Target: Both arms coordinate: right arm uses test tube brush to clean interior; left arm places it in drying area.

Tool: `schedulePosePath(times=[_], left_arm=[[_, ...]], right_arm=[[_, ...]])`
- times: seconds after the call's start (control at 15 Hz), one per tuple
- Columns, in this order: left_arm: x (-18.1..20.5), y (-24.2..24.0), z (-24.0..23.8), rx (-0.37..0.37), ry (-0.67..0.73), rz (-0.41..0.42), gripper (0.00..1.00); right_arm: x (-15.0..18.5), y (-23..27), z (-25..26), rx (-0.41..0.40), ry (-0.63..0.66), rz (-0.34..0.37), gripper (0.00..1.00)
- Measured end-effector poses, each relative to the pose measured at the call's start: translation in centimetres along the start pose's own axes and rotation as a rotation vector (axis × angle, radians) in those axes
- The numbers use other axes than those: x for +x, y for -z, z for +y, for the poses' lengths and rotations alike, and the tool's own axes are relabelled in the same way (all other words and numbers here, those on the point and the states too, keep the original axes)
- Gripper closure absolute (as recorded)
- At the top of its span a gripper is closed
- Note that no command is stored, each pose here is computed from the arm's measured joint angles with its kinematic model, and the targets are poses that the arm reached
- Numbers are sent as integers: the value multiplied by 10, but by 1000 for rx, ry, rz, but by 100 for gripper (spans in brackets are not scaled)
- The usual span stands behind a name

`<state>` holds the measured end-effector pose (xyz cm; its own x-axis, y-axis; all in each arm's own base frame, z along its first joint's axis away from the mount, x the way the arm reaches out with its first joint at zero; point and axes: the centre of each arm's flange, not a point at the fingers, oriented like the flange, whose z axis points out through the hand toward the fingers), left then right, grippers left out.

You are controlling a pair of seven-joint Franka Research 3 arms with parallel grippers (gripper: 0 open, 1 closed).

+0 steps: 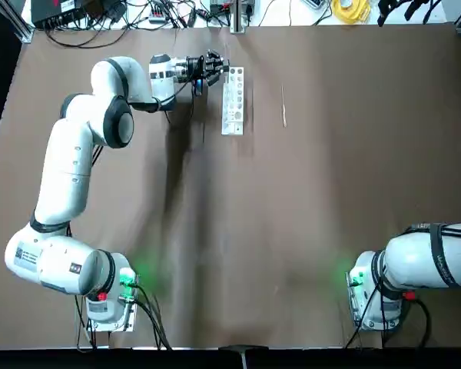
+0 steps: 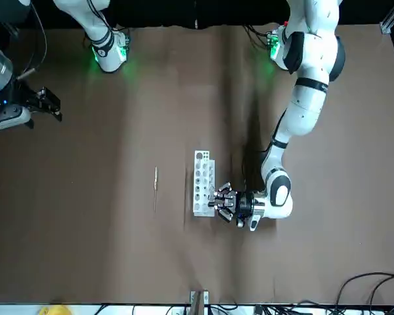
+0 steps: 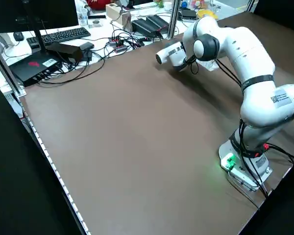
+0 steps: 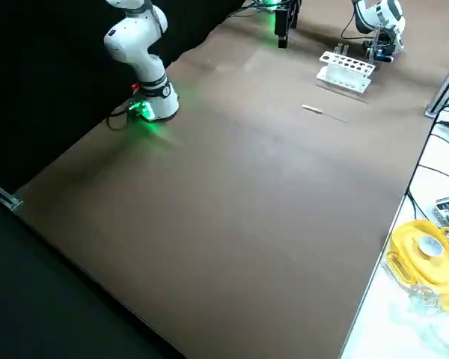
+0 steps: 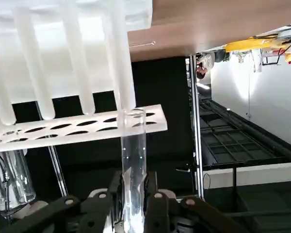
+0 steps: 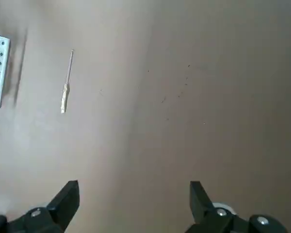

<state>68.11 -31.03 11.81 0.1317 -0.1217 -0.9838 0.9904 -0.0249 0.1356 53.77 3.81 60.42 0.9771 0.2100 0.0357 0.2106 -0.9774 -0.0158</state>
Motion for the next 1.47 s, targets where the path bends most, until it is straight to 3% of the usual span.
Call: schedulePosePath(times=[1.47], left_arm=[[14, 5, -6, -4, -17, 7, 77]], right_arm=[[1, 1, -7, 0, 12, 6, 0]])
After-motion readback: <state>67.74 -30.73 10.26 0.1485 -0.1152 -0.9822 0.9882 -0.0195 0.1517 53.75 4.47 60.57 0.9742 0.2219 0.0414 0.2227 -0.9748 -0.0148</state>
